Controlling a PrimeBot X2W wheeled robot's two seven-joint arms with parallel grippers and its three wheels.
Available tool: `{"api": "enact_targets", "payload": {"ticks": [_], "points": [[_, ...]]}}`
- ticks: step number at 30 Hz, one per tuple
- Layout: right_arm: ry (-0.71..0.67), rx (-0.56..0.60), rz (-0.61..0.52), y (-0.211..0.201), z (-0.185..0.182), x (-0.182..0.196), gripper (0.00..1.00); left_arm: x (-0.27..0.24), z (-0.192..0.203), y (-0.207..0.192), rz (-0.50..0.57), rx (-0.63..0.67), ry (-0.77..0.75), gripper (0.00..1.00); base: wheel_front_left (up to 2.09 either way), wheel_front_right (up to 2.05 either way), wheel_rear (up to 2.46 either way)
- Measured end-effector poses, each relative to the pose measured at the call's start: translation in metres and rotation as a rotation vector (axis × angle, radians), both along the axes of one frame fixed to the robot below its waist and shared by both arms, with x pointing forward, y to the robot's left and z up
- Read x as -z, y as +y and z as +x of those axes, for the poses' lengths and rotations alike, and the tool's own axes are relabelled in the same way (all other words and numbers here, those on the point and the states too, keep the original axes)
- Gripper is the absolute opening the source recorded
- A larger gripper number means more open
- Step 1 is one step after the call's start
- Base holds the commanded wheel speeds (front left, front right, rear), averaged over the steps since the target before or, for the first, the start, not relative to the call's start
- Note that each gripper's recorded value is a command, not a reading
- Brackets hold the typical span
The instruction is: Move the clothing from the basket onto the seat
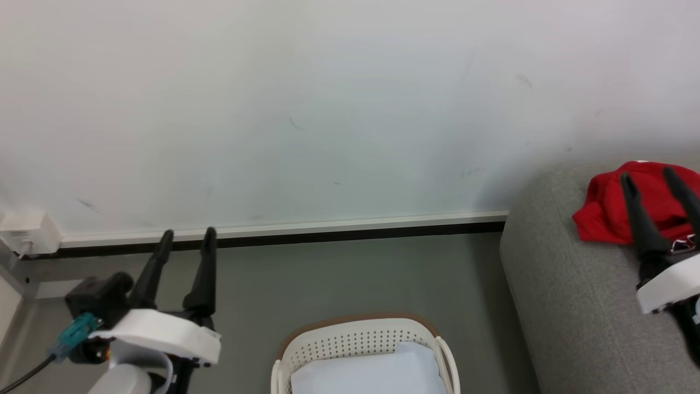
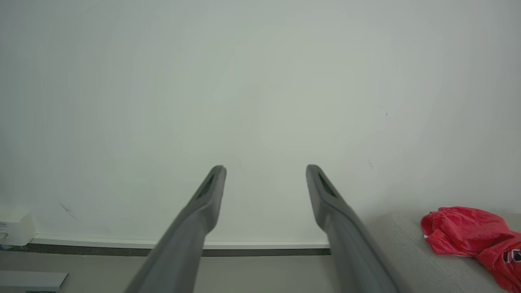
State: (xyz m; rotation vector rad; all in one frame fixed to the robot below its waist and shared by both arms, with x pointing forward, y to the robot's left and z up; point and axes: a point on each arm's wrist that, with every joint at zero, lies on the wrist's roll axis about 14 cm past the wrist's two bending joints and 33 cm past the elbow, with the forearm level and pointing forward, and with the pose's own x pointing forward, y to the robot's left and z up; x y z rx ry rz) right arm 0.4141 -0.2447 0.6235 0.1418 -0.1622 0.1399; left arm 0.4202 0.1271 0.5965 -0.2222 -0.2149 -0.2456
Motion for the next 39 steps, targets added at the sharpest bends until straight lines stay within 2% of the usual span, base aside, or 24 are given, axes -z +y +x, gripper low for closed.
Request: {"api": "enact_targets", "payload": {"ticks": [6, 11, 14, 17, 20, 26, 39], "points": [[-0.033, -0.049, 0.083, 0.041, -0.009, 0.025, 1.0, 0.006, -0.01, 0.034, -0.037, -0.11, 0.001, 1.0, 0.0, 0.0, 0.0], [-0.01, -0.05, 0.125, 0.065, -0.024, 0.064, 1.0, 0.03, -0.024, 0.046, -0.047, -0.163, 0.046, 1.0, 0.0, 0.0, 0.0], [0.019, -0.061, 0.135, 0.083, -0.034, 0.082, 1.0, 0.042, -0.032, 0.053, -0.067, -0.2, 0.071, 1.0, 0.0, 0.0, 0.0], [0.043, -0.056, 0.125, 0.09, -0.043, 0.094, 1.0, 0.057, -0.04, 0.056, -0.039, -0.217, 0.097, 1.0, 0.0, 0.0, 0.0], [0.033, -0.067, 0.076, 0.098, -0.051, 0.095, 1.0, 0.062, -0.044, 0.055, -0.002, -0.216, 0.097, 1.0, 0.0, 0.0, 0.0], [0.039, -0.052, 0.071, 0.103, -0.069, 0.101, 1.0, 0.064, -0.053, 0.048, 0.027, -0.235, 0.083, 1.0, 0.0, 0.0, 0.0], [0.021, -0.056, 0.075, 0.11, -0.072, 0.096, 1.0, 0.072, -0.058, 0.047, 0.056, -0.219, 0.094, 1.0, 0.0, 0.0, 0.0]]}}
